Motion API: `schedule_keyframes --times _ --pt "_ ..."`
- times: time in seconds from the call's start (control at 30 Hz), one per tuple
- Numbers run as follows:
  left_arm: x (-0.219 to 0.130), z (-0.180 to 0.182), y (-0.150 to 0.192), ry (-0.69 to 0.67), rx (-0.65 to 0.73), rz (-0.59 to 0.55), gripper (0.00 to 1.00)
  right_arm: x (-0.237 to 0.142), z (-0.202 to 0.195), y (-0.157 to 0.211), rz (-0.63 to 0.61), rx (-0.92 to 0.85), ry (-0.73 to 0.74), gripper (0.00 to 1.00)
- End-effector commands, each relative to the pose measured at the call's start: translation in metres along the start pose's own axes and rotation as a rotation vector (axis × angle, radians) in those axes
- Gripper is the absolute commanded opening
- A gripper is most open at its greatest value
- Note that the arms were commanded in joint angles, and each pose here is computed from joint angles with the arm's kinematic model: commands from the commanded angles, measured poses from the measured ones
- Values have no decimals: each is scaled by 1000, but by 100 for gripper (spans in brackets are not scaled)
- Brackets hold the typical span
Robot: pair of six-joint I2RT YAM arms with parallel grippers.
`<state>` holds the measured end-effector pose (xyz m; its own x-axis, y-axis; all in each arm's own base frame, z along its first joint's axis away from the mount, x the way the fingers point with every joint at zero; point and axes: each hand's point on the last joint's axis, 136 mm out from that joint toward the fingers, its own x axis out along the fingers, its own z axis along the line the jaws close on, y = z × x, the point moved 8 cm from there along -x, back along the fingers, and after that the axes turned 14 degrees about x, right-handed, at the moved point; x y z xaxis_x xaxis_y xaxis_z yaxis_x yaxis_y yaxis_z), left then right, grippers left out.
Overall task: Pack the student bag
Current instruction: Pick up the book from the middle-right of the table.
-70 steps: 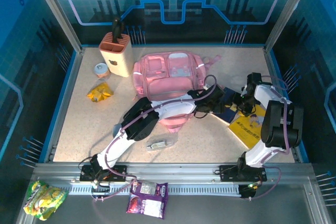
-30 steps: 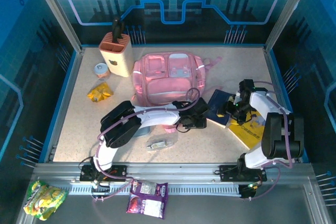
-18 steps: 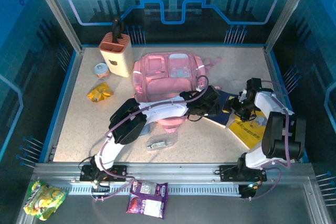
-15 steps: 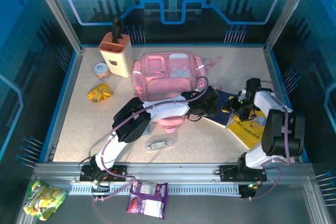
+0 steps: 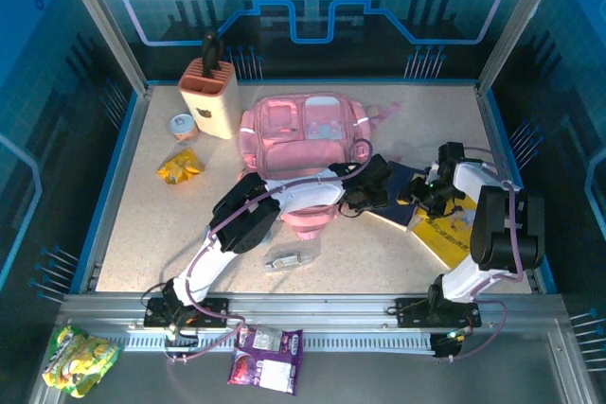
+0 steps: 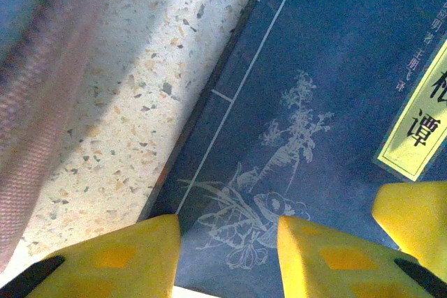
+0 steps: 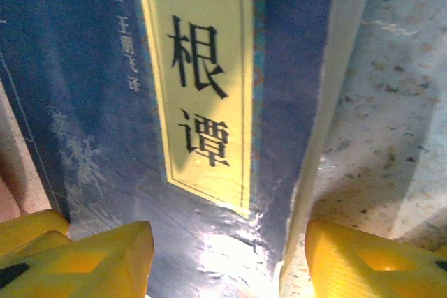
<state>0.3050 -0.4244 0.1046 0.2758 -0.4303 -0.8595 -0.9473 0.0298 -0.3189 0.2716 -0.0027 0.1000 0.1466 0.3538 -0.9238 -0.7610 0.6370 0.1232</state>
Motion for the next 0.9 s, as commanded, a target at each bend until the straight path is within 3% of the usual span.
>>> schedule_keyframes --times 0.0,0.5,0.87 --pt "13 14 12 -57 -37 81 41 -11 14 1 -19 -30 -63 60" --pt "14 16 13 -60 -36 91 38 -44 31 6 -10 -70 -210 51" --pt "15 15 14 -44 -35 96 37 -35 23 5 12 -59 -213 34"
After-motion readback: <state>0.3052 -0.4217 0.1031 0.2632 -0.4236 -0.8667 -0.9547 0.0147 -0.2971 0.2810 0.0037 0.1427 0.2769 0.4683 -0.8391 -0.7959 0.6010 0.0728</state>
